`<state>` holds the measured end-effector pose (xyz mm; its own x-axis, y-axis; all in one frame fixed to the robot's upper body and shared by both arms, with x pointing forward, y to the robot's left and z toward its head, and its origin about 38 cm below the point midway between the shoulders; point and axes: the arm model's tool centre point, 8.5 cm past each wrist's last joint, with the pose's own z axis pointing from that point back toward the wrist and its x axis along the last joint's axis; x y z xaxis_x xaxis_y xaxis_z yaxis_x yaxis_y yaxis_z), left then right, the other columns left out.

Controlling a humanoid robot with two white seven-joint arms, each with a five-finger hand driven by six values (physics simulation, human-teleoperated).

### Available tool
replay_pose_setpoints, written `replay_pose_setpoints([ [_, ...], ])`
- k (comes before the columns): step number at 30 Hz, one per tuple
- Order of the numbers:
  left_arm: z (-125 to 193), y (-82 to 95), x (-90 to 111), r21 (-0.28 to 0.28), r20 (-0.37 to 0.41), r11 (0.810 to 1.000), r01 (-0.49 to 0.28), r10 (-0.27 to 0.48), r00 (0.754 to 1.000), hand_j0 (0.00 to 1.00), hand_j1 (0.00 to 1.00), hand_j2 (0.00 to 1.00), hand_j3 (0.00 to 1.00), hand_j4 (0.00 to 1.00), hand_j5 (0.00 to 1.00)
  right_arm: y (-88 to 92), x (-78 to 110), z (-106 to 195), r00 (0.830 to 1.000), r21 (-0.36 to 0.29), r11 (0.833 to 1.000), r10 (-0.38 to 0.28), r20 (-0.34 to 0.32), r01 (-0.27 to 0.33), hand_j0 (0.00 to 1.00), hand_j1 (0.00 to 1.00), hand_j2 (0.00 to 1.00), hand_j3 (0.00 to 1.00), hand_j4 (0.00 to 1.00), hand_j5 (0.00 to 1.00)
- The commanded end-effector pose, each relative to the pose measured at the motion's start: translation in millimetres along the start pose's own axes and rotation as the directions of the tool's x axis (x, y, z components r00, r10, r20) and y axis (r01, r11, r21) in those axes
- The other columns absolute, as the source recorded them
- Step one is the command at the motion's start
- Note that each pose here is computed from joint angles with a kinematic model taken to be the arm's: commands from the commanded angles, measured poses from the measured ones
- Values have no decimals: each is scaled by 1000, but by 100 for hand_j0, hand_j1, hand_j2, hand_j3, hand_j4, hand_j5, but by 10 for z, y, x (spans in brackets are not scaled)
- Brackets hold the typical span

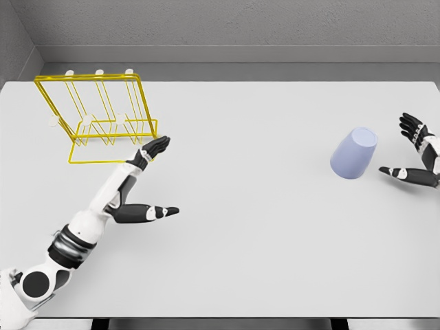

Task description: Place the cup on the cup holder with both arms

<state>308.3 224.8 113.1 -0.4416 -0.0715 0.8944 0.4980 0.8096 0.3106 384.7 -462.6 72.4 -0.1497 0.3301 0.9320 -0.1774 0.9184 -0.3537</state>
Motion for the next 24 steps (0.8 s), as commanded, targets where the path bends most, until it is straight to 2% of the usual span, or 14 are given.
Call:
replay_pose_setpoints([
  [1,-33,-65,-2,2,10,1000,-15,15,1000,100,100,100,100,100,100,-3,22,-10,1000,-3,1000,-3,9,3,100,100,100,100,100,100],
  [8,110,-96,-62,17,-29,999,-36,37,999,100,100,100,100,100,100,46,94,21,999,15,1000,21,33,-22,100,100,100,100,100,100],
  [12,180,-49,-79,22,-50,999,-31,32,998,100,100,100,100,100,100,95,121,19,999,26,999,26,44,-27,100,100,100,100,100,100],
  [13,186,-26,-76,28,-50,999,-27,29,998,100,100,100,100,100,100,174,113,-8,999,34,999,14,49,-16,100,100,100,100,100,100],
  [16,193,15,-66,28,-51,999,-17,19,999,100,100,100,100,100,100,235,111,-26,999,45,999,9,52,-11,100,100,100,100,100,100],
  [17,195,19,-71,32,-53,999,-20,21,998,100,100,100,100,100,100,328,101,-56,998,58,998,-2,56,-1,100,100,100,100,100,100],
  [24,305,55,-98,52,-80,998,-21,25,997,100,100,100,100,100,100,316,95,-24,999,62,998,6,50,-9,100,100,100,100,100,100],
])
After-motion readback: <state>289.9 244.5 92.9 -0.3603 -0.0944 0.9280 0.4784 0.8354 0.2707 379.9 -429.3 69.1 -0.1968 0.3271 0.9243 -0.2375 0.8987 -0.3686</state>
